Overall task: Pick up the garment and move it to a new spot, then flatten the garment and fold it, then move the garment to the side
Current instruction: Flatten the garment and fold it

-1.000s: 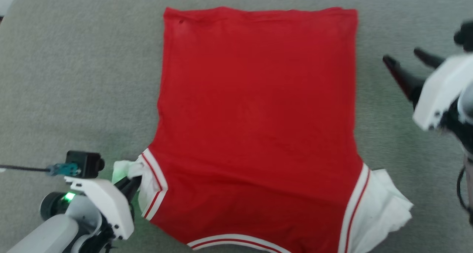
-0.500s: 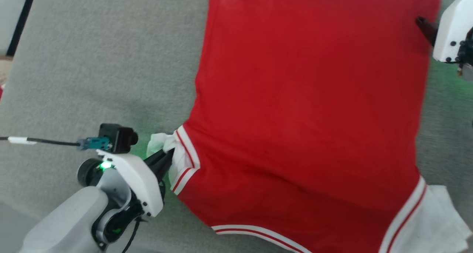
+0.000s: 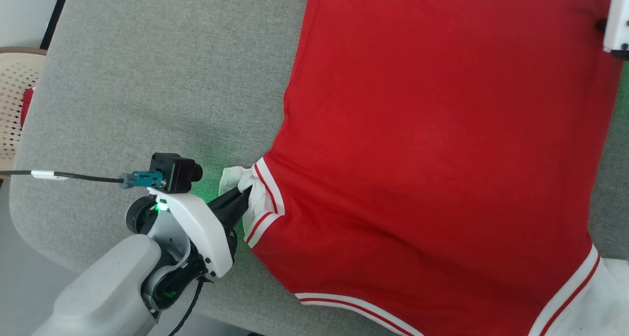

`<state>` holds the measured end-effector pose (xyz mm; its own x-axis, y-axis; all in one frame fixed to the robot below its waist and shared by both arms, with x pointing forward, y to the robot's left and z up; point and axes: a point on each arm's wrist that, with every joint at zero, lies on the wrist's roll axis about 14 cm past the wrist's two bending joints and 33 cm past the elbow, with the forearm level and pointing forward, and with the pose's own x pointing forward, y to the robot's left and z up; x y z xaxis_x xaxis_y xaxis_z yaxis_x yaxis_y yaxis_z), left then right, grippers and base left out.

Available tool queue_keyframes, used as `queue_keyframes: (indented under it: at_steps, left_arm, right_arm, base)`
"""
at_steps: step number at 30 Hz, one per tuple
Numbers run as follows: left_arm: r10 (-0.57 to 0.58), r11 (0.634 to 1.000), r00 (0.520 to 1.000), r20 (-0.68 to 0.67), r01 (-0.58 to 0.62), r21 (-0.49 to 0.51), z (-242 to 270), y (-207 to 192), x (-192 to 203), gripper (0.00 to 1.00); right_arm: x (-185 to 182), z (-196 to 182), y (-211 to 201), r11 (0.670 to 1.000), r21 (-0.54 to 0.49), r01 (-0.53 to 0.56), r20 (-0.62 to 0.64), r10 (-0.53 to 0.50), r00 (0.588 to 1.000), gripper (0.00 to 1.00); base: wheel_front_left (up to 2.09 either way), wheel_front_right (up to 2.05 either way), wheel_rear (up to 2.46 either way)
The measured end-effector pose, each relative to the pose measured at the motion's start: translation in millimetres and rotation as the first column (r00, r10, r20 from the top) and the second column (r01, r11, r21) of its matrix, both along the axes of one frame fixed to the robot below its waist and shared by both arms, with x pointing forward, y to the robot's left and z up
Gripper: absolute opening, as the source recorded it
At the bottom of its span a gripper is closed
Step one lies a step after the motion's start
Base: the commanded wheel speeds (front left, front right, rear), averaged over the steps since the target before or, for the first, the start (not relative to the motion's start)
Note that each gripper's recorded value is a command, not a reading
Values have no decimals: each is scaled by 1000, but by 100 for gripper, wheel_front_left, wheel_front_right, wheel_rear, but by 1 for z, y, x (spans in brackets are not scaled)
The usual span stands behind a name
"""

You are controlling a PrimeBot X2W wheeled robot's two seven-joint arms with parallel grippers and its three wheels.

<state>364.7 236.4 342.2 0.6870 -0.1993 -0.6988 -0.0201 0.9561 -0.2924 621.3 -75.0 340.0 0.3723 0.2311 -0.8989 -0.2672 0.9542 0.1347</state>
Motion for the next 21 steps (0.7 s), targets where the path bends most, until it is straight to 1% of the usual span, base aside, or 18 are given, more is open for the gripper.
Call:
queue_keyframes:
  at_steps: [4,9,12,16,18,21]
  left_arm:
    - [-7,1000,1000,15,7,-4,1,-1,3,0]
    - [-14,1000,1000,24,14,-3,4,1,5,0]
    - [-17,1000,999,31,17,7,6,4,6,0]
    - [-34,999,999,34,33,22,9,4,8,0]
    - [-47,998,998,33,46,33,10,4,9,0]
    - [-67,997,997,32,65,46,11,2,12,0]
  right_arm:
    - [-2,9,1,999,-33,-40,42,41,998,0]
    - [-20,22,3,997,-9,-82,65,82,995,0]
    - [-39,29,0,993,-1,-121,65,121,991,0]
    - [-71,36,-17,985,-14,-172,58,172,983,0]
    - [-89,40,-25,984,11,-178,45,178,983,0]
    - [-118,47,-41,982,23,-186,34,185,982,0]
  base:
    - [0,0,0]
    - [0,0,0]
    - [0,0,0]
    - [0,0,0]
    - [0,0,0]
    - [0,0,0]
